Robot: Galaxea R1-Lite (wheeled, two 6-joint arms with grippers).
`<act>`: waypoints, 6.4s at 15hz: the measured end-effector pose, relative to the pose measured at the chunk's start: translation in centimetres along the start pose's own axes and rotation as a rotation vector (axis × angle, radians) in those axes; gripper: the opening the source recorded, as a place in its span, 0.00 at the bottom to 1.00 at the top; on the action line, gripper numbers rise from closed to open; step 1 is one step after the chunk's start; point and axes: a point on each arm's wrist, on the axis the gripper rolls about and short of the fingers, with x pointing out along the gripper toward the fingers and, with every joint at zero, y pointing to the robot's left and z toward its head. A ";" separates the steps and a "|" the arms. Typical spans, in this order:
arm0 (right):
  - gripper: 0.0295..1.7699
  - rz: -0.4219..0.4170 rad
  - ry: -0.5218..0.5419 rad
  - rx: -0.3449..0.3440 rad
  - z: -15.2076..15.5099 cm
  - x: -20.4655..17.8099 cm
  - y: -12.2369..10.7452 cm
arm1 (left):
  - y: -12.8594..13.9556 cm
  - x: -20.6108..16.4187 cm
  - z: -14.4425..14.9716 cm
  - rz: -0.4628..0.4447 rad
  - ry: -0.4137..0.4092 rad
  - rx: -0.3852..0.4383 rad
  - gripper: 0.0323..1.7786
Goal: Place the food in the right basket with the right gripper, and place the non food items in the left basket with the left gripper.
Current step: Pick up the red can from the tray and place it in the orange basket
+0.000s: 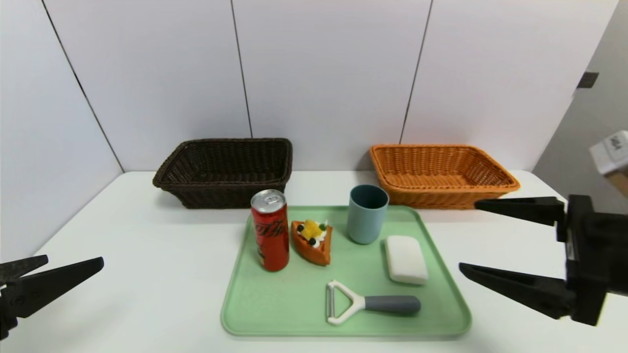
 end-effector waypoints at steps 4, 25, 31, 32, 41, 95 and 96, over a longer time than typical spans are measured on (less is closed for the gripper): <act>0.96 0.121 -0.071 -0.068 0.7 6.9 -0.1 | 0.0 0.2 0.1 0.004 0.002 0.001 0.95; 0.96 0.217 -0.116 -0.106 0.3 22.9 4.7 | 0.2 0.4 -0.1 0.016 0.021 -0.005 0.95; 0.96 0.161 -0.116 -0.072 0.5 23.7 4.5 | 0.2 0.6 0.0 0.016 0.024 -0.006 0.95; 0.96 0.141 -0.120 -0.062 0.6 24.0 4.4 | 0.2 0.6 0.0 0.016 0.025 -0.006 0.95; 0.96 0.099 -0.148 -0.039 -0.1 26.9 5.1 | 0.3 1.0 -0.1 0.018 0.043 -0.010 0.95; 0.51 -0.467 -0.254 0.081 10.4 13.2 -15.8 | 0.2 1.9 0.9 -0.051 0.034 0.046 0.95; 0.51 -0.485 -0.244 0.087 9.9 12.6 -16.8 | 0.2 2.0 0.9 -0.050 0.038 0.046 0.95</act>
